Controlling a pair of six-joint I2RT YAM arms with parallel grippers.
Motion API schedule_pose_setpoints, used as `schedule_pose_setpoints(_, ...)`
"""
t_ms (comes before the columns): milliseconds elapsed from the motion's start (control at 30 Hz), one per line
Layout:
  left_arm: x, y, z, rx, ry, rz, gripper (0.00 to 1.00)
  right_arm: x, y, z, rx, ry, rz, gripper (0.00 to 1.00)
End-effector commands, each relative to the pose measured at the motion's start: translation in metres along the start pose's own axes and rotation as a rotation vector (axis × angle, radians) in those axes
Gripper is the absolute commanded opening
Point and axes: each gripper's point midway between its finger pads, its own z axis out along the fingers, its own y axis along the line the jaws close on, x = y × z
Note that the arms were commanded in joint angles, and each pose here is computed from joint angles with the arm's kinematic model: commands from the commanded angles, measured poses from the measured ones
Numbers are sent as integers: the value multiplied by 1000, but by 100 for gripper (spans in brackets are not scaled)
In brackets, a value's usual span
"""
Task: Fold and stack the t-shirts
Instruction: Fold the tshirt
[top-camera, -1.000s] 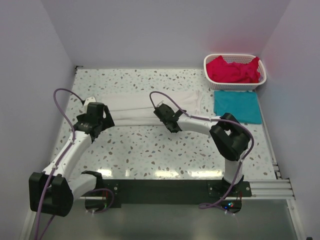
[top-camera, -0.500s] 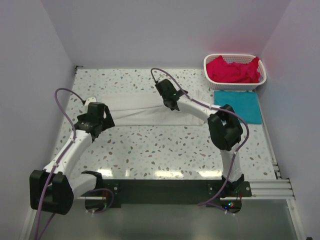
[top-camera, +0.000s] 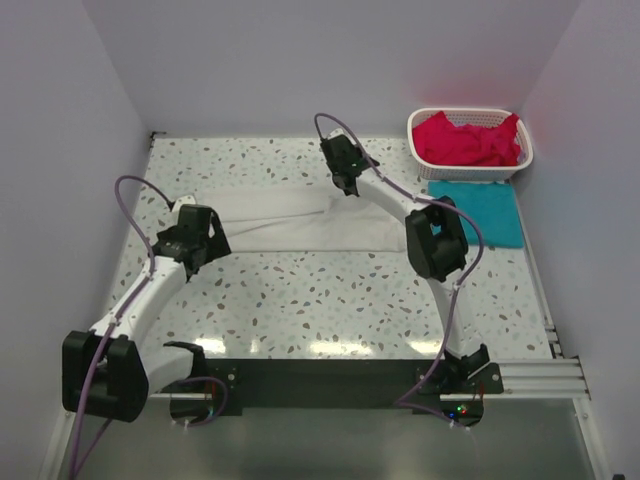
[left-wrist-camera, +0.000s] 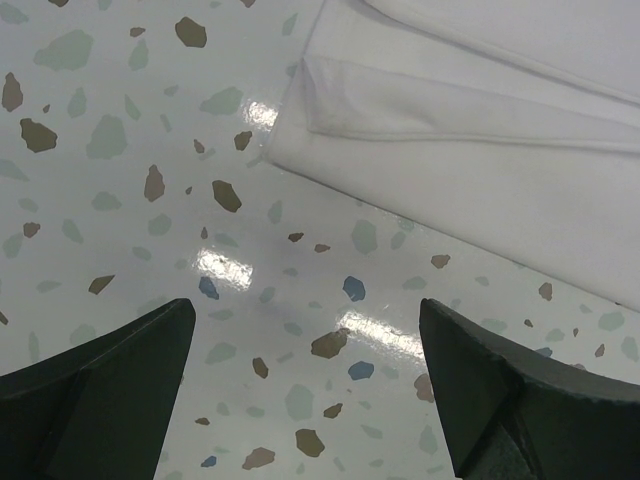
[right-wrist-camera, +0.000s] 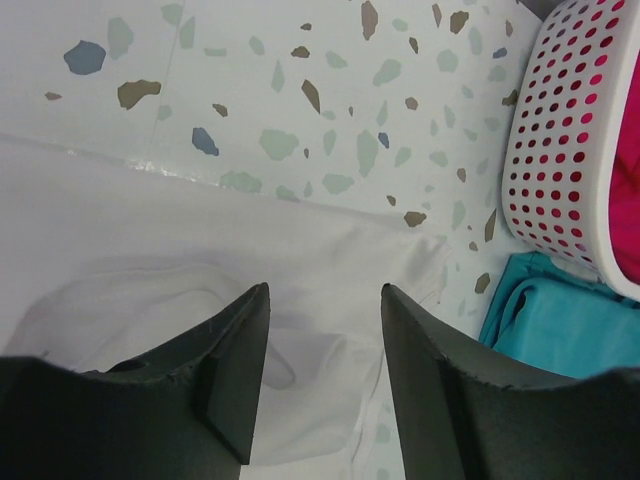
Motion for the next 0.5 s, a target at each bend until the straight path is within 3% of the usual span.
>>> schedule_pose_setpoints(0, -12, -8, 1, 28, -33, -7, 100, -23, -32, -35, 4, -49, 111, 52)
schedule_pose_setpoints(333, -20, -24, 9, 49, 10, -42, 98, 52, -9, -80, -328, 4, 459, 47)
schedule_pose_setpoints(467, -31, -34, 17, 48, 21, -49, 86, 69, -3, -77, -400, 3, 533, 37)
